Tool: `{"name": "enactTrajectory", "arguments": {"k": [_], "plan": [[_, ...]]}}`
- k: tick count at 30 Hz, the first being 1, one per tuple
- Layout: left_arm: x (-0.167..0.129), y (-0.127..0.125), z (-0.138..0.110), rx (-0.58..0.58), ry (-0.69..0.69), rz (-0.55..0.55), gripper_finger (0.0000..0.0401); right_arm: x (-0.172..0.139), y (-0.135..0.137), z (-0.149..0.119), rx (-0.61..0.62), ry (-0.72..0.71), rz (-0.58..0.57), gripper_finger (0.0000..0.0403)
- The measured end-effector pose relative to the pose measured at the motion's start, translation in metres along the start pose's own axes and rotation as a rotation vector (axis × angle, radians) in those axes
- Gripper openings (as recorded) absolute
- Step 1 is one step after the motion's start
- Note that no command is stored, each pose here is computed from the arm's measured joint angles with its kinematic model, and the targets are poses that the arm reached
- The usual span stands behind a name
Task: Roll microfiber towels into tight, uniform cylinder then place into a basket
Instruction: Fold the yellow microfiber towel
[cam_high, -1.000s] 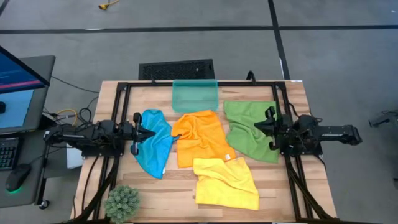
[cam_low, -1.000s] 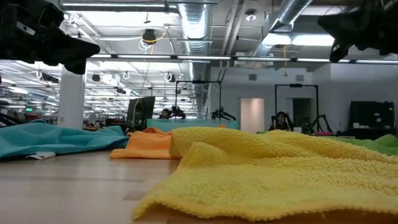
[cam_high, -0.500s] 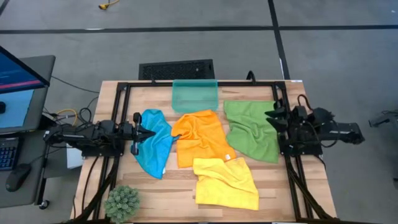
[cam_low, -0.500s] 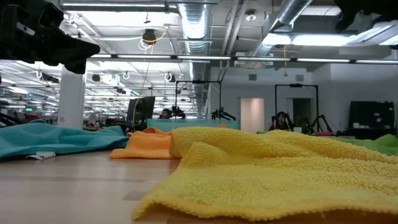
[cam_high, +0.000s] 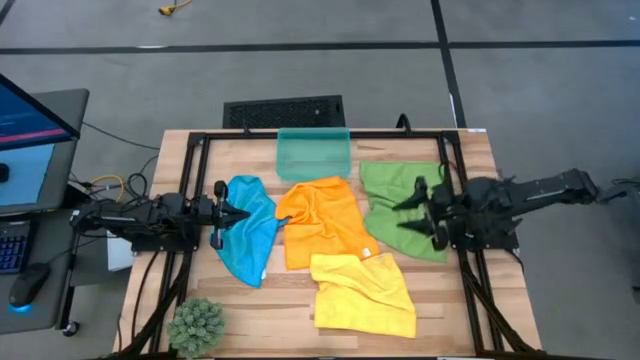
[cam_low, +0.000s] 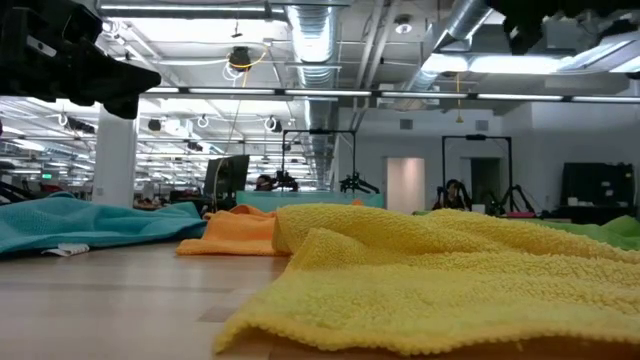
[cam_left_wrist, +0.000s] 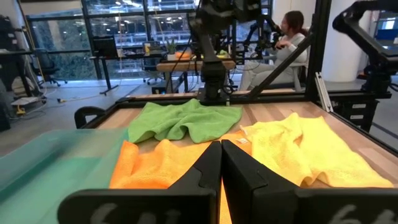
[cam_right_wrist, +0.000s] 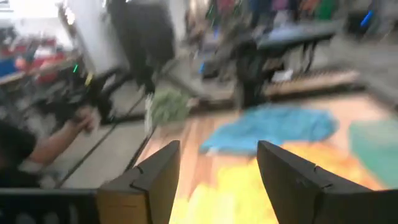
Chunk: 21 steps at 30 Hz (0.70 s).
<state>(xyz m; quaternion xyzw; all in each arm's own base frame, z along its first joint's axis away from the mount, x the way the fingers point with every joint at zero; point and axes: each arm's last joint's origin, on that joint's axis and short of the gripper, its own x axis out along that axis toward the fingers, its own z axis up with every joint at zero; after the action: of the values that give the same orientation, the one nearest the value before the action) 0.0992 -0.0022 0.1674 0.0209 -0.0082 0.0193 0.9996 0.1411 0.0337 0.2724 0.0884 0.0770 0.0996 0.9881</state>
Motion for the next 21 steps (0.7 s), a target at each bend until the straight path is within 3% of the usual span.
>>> {"name": "enactTrajectory", "arguments": {"k": [4,9,21], "plan": [[0.000,0.000,0.000,-0.003,0.001,0.000,0.0000,0.018,0.009,-0.020,0.043,0.203,0.025,0.0221],[0.000,0.000,0.000,-0.068,0.000,0.000,0.0000,0.033,0.017,-0.035,0.122,0.332,0.033,0.0202],[0.000,0.000,0.000,-0.088,0.000,0.000,0.0000,0.059,0.013,-0.064,0.116,0.524,0.004,0.0174]]}}
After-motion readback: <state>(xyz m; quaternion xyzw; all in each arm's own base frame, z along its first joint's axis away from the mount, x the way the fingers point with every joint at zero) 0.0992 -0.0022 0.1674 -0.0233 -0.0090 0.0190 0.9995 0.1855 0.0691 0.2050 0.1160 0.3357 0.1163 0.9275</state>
